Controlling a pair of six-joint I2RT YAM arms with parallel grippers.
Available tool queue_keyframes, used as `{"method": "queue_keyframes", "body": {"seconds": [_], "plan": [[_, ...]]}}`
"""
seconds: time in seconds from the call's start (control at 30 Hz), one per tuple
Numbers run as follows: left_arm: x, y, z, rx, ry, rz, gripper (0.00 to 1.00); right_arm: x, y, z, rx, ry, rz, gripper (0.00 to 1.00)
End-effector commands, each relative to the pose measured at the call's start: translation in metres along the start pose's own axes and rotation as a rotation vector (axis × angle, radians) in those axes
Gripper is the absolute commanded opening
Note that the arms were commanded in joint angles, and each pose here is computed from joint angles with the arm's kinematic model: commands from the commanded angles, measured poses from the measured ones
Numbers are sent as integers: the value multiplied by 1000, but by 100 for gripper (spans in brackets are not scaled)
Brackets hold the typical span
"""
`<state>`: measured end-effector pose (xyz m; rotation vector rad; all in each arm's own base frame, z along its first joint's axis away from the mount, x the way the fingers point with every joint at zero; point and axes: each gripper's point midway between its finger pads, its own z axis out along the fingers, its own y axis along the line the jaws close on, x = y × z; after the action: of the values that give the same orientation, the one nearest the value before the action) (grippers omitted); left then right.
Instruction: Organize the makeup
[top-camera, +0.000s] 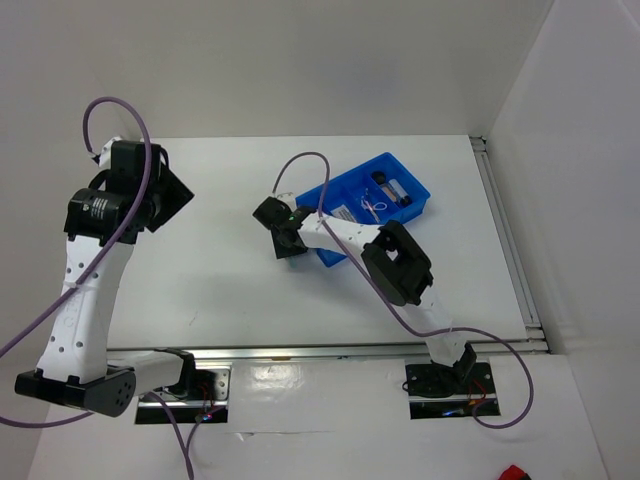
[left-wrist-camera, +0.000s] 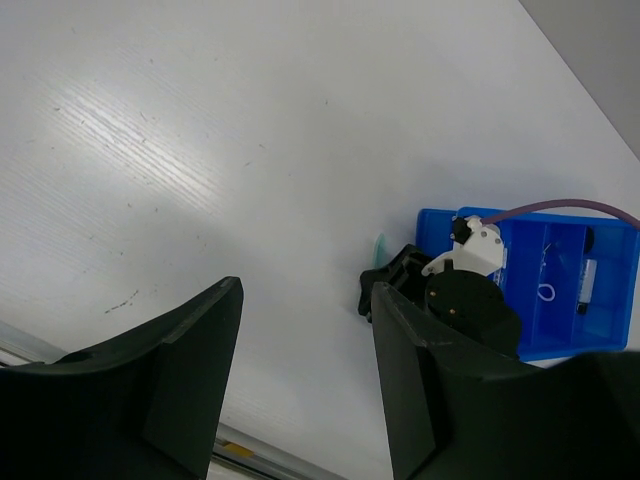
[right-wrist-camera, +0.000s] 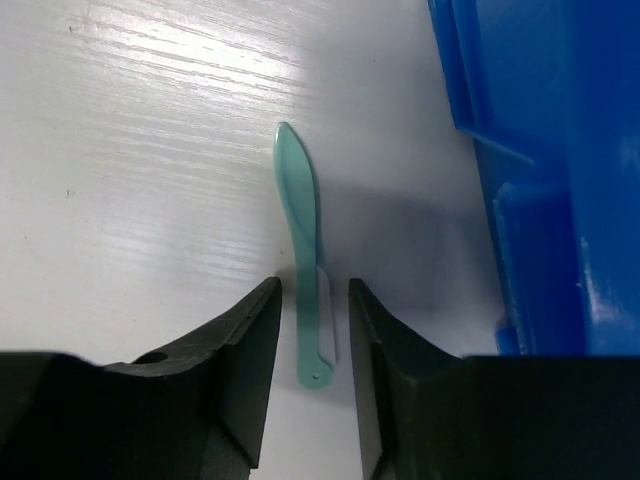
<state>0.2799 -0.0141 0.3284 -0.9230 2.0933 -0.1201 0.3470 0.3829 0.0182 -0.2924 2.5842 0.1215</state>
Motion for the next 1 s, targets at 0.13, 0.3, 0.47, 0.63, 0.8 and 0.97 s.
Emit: {"method": "queue_keyframes", "body": {"seconds": [0.13, 0.3, 0.47, 0.63, 0.8, 0.97], "plan": [[-5, -2, 0, 15, -19, 9, 67, 26, 8, 7, -29, 64, -20, 26], [-7, 0, 1, 9, -22, 3, 67, 3, 26, -15, -79, -11, -81, 19], [-9, -1, -1, 16, -28, 0, 67, -44, 58, -72, -221, -205, -155, 18], [-19, -4, -10, 37, -57, -18, 67, -93, 55, -131, -257, -388, -209, 17], [-21, -2, -13, 37, -70, -13, 67, -148, 0, -164, -146, -552, -208, 17], [-16, -1, -8, 35, -56, -8, 67, -184, -94, -166, 43, -632, -157, 17]]}}
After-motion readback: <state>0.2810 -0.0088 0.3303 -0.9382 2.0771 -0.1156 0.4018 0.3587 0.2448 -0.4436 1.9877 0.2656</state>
